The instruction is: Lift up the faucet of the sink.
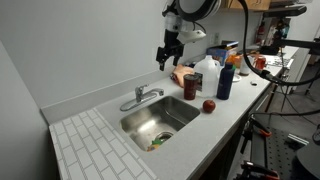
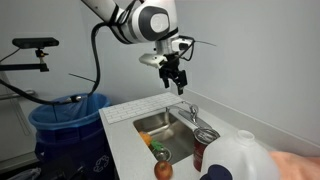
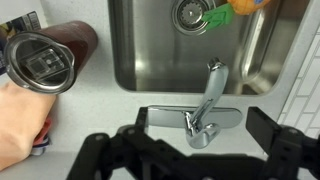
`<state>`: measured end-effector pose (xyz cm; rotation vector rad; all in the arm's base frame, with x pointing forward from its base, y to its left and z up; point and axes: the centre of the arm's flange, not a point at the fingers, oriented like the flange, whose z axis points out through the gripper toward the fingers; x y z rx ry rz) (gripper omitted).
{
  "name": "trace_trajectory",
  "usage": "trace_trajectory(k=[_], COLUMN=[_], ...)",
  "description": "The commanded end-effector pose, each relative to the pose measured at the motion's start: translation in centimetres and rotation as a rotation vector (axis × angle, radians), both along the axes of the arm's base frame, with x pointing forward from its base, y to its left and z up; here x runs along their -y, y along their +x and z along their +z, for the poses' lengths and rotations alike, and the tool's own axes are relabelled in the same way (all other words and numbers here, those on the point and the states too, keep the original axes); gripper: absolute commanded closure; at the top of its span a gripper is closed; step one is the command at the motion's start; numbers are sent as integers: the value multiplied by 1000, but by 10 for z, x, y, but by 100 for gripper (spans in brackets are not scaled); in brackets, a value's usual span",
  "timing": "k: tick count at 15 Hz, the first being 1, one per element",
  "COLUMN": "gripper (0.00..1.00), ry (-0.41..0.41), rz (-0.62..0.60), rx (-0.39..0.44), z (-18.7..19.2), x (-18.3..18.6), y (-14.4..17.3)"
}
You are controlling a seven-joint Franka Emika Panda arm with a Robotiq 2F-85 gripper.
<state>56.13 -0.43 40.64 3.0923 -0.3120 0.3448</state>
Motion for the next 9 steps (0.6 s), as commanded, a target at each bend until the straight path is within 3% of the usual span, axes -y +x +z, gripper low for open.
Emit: trace_trajectory(k=[1, 9], gripper=[0, 0], ry=[-13, -70], rz=[-14, -10], rx=[12, 16], z=[-20, -80], x=[16, 30], y=[32, 67])
